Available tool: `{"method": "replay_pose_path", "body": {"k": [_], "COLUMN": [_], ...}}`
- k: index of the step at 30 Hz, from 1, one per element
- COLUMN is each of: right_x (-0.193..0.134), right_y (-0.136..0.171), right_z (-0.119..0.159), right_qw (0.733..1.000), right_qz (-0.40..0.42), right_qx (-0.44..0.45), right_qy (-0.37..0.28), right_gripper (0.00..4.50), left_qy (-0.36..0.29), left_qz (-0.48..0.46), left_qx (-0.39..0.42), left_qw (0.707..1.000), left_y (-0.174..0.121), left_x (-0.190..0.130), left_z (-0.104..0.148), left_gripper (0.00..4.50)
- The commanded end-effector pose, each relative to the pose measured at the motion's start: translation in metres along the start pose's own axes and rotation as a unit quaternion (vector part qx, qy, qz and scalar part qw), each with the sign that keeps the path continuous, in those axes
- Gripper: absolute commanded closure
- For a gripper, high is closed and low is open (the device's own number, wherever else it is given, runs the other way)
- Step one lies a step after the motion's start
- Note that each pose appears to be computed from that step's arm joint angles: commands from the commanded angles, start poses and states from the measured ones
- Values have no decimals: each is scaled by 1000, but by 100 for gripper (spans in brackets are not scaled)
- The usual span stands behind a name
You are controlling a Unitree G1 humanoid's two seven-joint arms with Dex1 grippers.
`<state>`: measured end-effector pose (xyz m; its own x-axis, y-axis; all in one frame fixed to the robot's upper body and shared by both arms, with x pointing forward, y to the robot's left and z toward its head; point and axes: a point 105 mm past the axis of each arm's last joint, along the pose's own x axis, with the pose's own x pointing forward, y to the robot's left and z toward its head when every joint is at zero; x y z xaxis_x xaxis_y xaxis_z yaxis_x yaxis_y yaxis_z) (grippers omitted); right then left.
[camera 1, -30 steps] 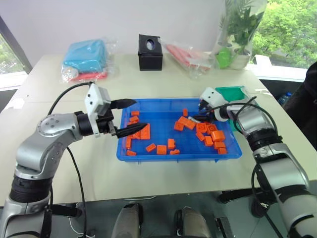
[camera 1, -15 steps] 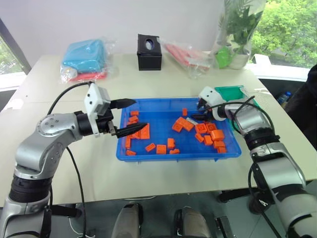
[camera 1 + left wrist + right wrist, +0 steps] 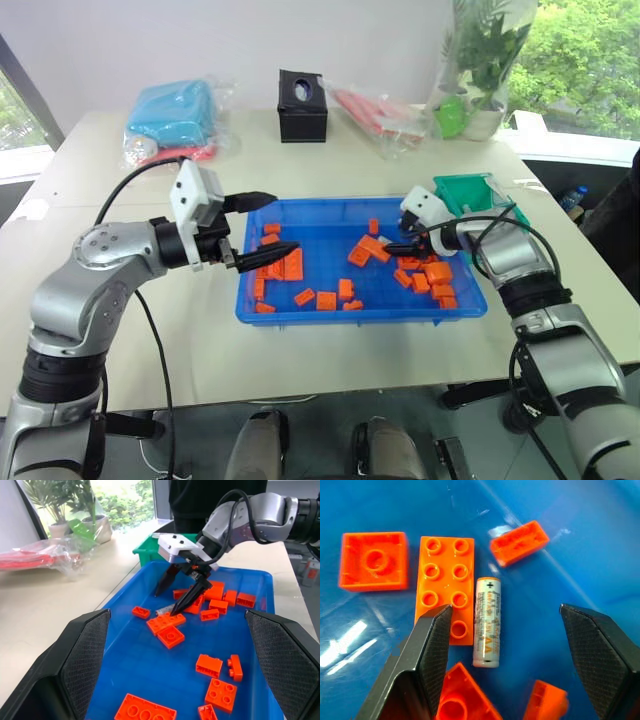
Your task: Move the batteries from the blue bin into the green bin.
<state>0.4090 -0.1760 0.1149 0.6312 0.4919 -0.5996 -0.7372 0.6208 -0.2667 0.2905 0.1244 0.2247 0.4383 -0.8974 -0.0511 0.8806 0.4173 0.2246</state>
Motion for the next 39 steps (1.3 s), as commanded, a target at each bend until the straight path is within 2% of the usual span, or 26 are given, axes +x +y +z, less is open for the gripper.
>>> {"method": "replay_pose_path", "body": {"k": [1, 9, 16, 24, 39], "right_x": [-1, -3, -6, -9, -12], "right_y": [-9, -10, -15, -17, -21], "right_z": [0, 7, 1, 6, -3], "right_qw": [1000, 992, 989, 978, 969], "right_qz": [-13, 14, 7, 11, 4], "right_qx": [18, 123, 147, 209, 246], "right_qy": [4, -12, -1, -16, -10], "right_gripper": [101, 101, 101, 101, 101], "left_qy": [-7, -6, -8, -7, -8], "left_qz": [1, 4, 5, 4, 3], "left_qx": [24, 25, 25, 25, 29], "left_qw": [1000, 1000, 1000, 1000, 1000], "left_y": [0, 0, 0, 0, 2], "left_x": [-2, -3, -3, -3, -2], "left_z": [12, 12, 12, 11, 12], "left_gripper": [0, 0, 0, 0, 0]}}
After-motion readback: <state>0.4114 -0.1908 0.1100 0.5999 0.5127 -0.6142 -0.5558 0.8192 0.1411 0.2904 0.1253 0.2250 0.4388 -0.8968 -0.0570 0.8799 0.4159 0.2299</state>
